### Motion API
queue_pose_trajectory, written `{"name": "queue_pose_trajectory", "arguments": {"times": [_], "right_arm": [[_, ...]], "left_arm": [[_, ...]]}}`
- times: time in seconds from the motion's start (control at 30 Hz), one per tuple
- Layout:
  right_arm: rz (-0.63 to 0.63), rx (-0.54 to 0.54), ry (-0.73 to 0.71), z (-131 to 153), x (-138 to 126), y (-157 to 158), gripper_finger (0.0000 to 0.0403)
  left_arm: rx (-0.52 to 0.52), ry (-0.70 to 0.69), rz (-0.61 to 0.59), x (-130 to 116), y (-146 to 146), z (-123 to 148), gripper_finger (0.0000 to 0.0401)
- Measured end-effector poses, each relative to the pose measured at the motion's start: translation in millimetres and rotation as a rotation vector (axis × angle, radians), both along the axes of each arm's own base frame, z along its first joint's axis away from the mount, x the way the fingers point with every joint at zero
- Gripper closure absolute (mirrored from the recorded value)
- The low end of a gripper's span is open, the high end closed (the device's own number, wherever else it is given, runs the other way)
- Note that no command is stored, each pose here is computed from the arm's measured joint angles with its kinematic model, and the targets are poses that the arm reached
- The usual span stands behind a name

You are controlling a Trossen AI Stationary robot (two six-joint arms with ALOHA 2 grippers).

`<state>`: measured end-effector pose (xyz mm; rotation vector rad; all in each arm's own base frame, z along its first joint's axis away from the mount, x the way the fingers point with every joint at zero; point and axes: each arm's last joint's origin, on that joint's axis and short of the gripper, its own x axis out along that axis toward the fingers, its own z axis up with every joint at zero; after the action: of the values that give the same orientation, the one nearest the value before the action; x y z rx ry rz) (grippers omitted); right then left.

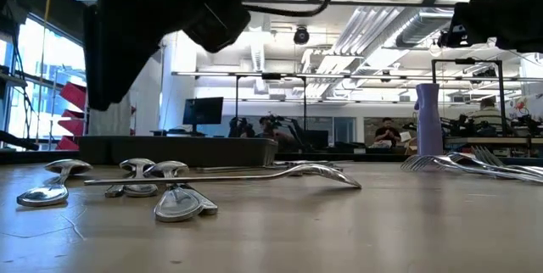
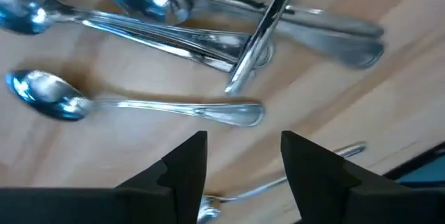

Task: Sort silverware
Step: Put the silver spoon into the organizing bin with the other spoons

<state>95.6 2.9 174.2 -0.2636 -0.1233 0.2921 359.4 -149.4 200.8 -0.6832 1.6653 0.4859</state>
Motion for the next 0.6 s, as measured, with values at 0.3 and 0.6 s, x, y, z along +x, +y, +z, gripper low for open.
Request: {"name": "queue_pose_trajectory", "arguments": {"times": [0.3,0.6], "right_arm": [[0.0,-0.002,-0.03,3,0,0,0.0329],[-0.005,-0.042,-0.105,9,-1,0,0.0329]], "left_arm": [[-0.01,-0.029,0.367,-27,-57,20,0.0206],[0.0,0.09,0.749,-68,-117,21,0.0208]]}}
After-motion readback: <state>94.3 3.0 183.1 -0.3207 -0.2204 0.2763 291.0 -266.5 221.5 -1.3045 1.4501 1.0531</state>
